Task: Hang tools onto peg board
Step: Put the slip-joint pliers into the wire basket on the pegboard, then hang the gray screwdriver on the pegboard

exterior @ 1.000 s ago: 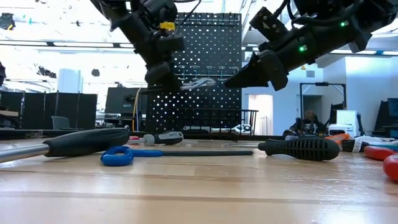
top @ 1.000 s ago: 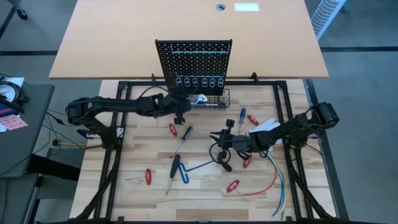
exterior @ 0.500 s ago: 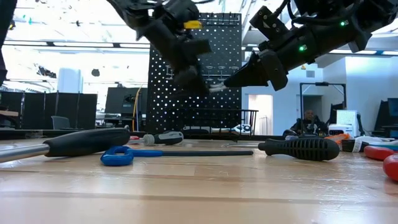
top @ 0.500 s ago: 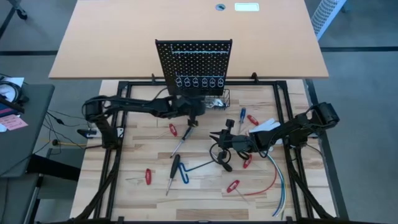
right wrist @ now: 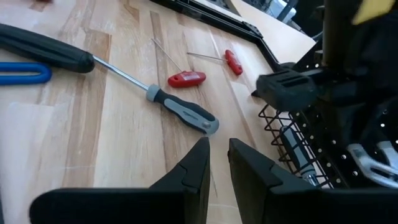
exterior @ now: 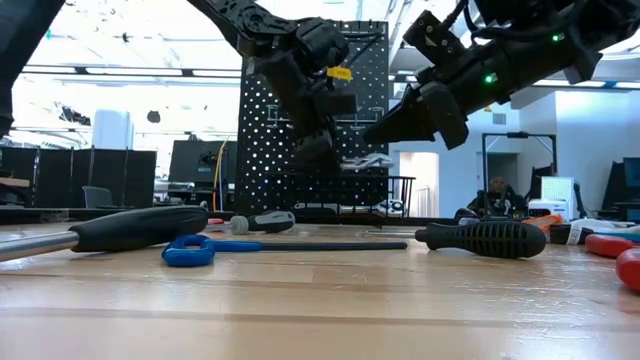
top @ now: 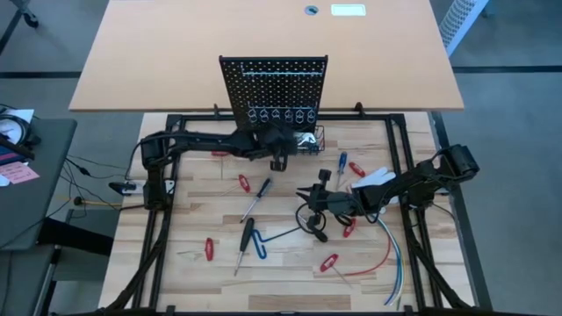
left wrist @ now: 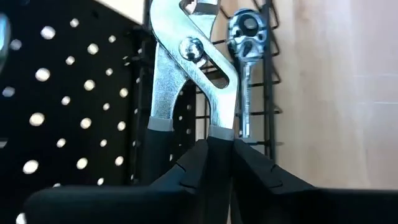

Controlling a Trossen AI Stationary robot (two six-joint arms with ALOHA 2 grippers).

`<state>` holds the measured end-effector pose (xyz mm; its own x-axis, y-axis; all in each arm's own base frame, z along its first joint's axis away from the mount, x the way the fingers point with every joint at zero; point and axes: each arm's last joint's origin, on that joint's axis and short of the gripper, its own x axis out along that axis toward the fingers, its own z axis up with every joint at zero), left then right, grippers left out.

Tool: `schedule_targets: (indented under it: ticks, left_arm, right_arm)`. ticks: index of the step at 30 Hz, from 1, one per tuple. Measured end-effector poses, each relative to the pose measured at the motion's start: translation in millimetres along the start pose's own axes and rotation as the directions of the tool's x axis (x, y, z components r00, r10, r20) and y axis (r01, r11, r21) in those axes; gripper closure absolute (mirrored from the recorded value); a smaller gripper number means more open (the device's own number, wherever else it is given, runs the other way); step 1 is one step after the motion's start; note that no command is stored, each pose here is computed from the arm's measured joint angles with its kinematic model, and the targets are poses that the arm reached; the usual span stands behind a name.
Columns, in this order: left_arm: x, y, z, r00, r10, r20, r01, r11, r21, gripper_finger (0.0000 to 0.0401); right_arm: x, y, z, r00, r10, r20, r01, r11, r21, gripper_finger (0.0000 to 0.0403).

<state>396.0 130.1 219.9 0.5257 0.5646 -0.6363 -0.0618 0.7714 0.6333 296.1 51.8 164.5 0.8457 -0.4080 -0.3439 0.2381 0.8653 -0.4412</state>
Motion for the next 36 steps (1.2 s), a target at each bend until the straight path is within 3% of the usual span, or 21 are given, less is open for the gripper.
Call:
schedule_targets:
  ticks: [5,11,19,27,32,36]
  left_arm:
    - [-0.2,7.5,-3.3,1.0,0.014,-0.01,-0.014,1.0,-0.027,0.0281]
    - [-2.4,6.8,-5.7,0.998,0.029,-0.055,-0.027,0.999,0.03,0.0231]
    - [-51.3,4.8,5.7,0.998,0.031,-0.048,-0.028,0.998,0.051,0.023]
    - [-119.2,-22.2,16.3,0.999,-0.011,-0.046,0.013,0.998,0.058,0.0232]
    - [-153.7,-34.9,13.7,0.997,-0.054,-0.054,0.052,0.998,-0.036,0.0232]
    - [-177.1,-50.8,-6.0,0.987,-0.106,-0.122,0.084,0.982,-0.171,0.0232]
  right_arm:
    - [0.1,-0.1,-0.1,1.0,0.0,0.0,0.0,1.0,0.0,0.0337]
    - [0.1,-0.1,-0.1,1.0,0.0,-0.001,0.0,1.0,0.0,0.0337]
    - [0.1,-0.1,0.0,1.0,0.0,0.0,0.0,1.0,0.001,0.0337]
    - [0.2,-0.4,0.3,1.0,-0.001,0.003,0.001,1.0,0.011,0.0337]
    - [0.2,-0.5,0.7,1.0,-0.002,0.006,0.002,1.0,0.014,0.0337]
    - [0.2,-0.4,0.6,1.0,-0.001,0.006,0.001,0.999,0.042,0.0337]
